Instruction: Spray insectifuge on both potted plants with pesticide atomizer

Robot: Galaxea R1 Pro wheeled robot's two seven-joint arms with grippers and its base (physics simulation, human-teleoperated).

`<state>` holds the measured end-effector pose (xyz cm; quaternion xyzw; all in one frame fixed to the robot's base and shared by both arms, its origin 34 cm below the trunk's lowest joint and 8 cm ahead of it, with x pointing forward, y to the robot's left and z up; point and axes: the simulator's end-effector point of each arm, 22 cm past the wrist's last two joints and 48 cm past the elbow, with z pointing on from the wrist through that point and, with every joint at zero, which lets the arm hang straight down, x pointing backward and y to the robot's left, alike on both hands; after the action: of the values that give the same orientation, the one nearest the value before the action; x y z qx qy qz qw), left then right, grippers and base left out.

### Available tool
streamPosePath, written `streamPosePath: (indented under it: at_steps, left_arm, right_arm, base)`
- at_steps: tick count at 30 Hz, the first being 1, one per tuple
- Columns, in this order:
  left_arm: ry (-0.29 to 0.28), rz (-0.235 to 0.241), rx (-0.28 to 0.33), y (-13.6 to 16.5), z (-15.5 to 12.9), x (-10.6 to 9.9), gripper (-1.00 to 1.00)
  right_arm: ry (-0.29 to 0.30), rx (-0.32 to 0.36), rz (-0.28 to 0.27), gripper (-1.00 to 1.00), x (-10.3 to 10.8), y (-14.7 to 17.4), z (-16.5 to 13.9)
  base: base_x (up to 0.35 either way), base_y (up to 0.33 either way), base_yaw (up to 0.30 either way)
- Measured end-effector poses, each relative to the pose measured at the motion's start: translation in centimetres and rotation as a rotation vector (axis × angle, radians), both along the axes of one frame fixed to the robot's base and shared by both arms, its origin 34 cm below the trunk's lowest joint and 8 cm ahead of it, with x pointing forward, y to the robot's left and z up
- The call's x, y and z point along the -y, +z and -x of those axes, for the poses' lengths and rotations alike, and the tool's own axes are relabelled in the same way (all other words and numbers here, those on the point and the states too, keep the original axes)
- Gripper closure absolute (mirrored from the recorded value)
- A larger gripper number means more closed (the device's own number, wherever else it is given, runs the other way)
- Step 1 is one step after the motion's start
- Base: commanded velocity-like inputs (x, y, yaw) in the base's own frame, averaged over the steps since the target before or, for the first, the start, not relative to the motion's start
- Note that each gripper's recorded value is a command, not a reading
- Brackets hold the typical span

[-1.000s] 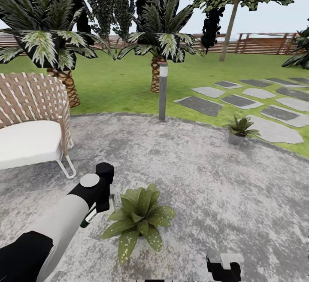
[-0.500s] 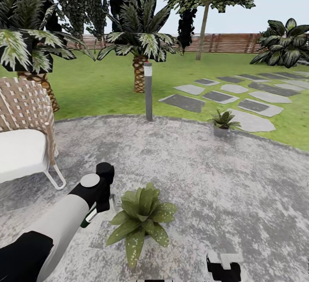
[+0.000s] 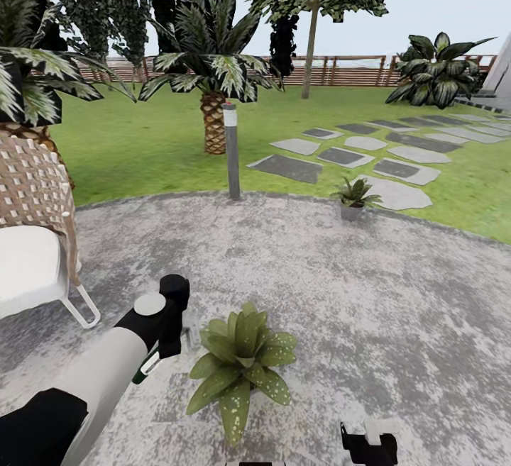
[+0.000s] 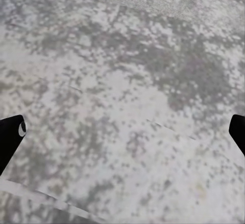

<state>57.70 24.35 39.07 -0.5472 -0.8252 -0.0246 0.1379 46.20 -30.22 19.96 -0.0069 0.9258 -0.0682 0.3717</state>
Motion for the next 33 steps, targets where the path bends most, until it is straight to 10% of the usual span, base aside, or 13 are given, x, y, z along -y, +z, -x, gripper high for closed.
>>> streamPosePath:
  at_steps: [6, 14, 18, 24, 29, 33]
  left_arm:
    - [0.001, 0.022, -0.029, -1.0, 1.4, 0.9, 1.00]
    - [0.020, -0.001, -0.190, -6.4, 10.3, -0.4, 1.00]
    - [0.127, 0.014, -0.165, -6.3, 9.9, -0.1, 1.00]
    - [0.123, 0.039, -0.134, -5.6, 8.8, 1.5, 1.00]
    - [0.202, 0.039, -0.128, -5.4, 8.4, -1.7, 1.00]
    - [0.165, 0.117, -0.116, -4.9, 7.6, 3.2, 1.00]
  right_arm:
    - [0.001, -0.001, 0.001, -1.00, 0.1, 0.0, 0.0]
    - [0.002, -0.002, 0.000, -1.00, -0.1, 0.0, 0.0]
    - [0.002, -0.003, 0.000, -1.00, -0.1, -0.1, 0.1]
    - [0.002, -0.025, 0.000, -1.00, -0.2, -0.6, 1.0]
    - [0.003, -0.027, -0.002, -1.00, -0.3, -0.6, 1.1]
    - [0.003, -0.027, -0.001, -1.00, -0.2, -0.6, 1.1]
  base:
    - [0.000, 0.000, 0.000]
    - [0.000, 0.000, 0.000]
    - [0.000, 0.000, 0.000]
    - [0.000, 0.000, 0.000]
    - [0.000, 0.000, 0.000]
    - [0.000, 0.000, 0.000]
